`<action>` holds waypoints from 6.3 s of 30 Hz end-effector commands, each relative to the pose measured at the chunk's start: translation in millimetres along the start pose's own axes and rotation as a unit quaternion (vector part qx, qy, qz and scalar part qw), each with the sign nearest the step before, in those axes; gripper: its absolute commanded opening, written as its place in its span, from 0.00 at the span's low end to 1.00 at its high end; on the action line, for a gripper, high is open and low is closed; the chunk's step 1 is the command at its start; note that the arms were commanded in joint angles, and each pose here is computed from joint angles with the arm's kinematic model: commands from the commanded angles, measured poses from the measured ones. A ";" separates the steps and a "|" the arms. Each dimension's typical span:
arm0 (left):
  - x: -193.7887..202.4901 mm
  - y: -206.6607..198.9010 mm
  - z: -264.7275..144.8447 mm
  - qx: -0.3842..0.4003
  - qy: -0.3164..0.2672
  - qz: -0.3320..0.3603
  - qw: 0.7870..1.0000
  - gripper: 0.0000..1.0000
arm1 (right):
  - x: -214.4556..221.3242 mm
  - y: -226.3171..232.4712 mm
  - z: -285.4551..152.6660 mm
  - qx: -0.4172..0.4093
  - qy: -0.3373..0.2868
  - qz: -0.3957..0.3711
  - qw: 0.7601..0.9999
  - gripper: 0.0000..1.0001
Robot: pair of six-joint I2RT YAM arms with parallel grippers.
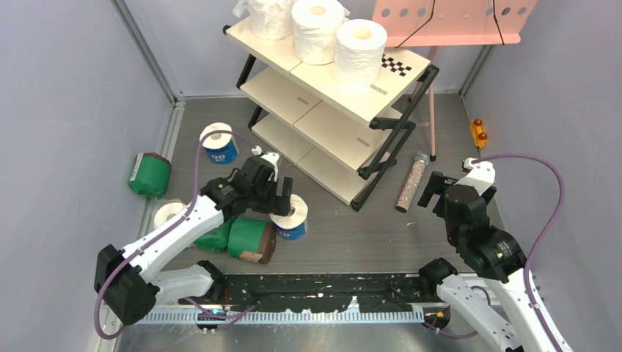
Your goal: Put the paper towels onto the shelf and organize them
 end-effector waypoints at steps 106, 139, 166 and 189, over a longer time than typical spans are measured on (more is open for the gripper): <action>-299.9 15.6 -90.6 0.016 -0.391 -0.069 0.918 0.80 | -6.1 -9.5 -4.7 0.028 -0.034 0.025 0.999 0.95; -329.6 40.6 -10.7 -0.001 -0.348 -0.151 0.925 0.47 | -5.2 -10.7 -4.1 0.037 -0.033 0.025 0.998 0.95; -272.2 115.5 -45.7 -0.140 -0.346 -0.189 0.909 0.64 | -5.1 -10.4 -2.9 0.040 -0.029 0.022 0.999 0.95; -226.3 219.9 38.5 -0.226 -0.181 -0.274 0.917 0.73 | -5.0 -10.0 -3.2 0.037 -0.030 0.022 0.999 0.95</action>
Point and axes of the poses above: each gripper's point midway between its finger pads, its own z axis out along the fingers, its own y axis along the line the jaws close on, x = y × z, the point moved 8 cm from there along -z, back along the fingers, and after that the axes turned 13 degrees about -z, right-handed, at the moved point
